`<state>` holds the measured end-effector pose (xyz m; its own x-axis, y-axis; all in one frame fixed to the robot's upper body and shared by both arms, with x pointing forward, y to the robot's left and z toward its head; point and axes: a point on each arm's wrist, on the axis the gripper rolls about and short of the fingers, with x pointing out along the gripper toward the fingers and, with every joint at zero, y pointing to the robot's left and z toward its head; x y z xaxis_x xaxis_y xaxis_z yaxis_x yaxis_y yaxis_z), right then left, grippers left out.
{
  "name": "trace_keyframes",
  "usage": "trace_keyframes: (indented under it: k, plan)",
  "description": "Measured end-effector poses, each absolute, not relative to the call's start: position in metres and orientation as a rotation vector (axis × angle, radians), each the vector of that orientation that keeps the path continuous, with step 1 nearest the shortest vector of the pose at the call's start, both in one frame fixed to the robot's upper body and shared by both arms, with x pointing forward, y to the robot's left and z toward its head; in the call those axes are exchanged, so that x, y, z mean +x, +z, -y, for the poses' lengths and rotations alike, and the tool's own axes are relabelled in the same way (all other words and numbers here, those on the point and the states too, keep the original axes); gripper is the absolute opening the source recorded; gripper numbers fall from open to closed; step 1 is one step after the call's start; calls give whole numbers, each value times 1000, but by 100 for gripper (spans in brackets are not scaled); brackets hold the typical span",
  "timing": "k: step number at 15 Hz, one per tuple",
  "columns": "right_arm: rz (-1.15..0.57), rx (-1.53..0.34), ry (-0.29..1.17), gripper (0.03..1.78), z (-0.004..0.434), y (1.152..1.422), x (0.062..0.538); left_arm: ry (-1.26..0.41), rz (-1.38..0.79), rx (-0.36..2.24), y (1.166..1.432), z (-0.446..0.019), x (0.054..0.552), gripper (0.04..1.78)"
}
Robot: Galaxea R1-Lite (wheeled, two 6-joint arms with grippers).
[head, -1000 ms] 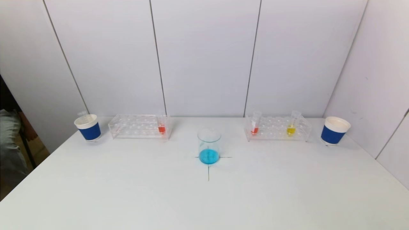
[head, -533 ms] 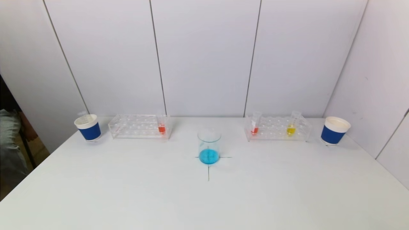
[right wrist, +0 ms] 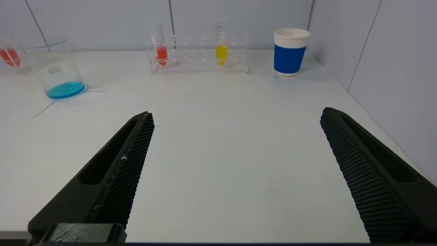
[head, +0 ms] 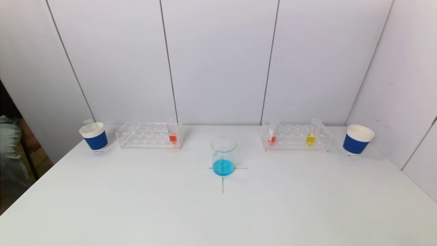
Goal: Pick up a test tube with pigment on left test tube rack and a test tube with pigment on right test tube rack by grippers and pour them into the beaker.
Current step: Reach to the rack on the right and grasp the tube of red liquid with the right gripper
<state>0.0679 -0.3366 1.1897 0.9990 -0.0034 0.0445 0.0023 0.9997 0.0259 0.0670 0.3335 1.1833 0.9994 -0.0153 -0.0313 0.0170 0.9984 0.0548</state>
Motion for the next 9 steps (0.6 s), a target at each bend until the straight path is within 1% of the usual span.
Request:
trace_keyframes:
  k: [2,5,9]
  plan:
    - [94,23,24,177,336,1210,62,-17,-31,55,1183,-334,67,176]
    - [118,21,45,177,336,1251,59,-16,-31,55,1183,-334,67,176]
    - [73,15,88,177,335,1315,91,-16,-31,55,1183,-334,67,176]
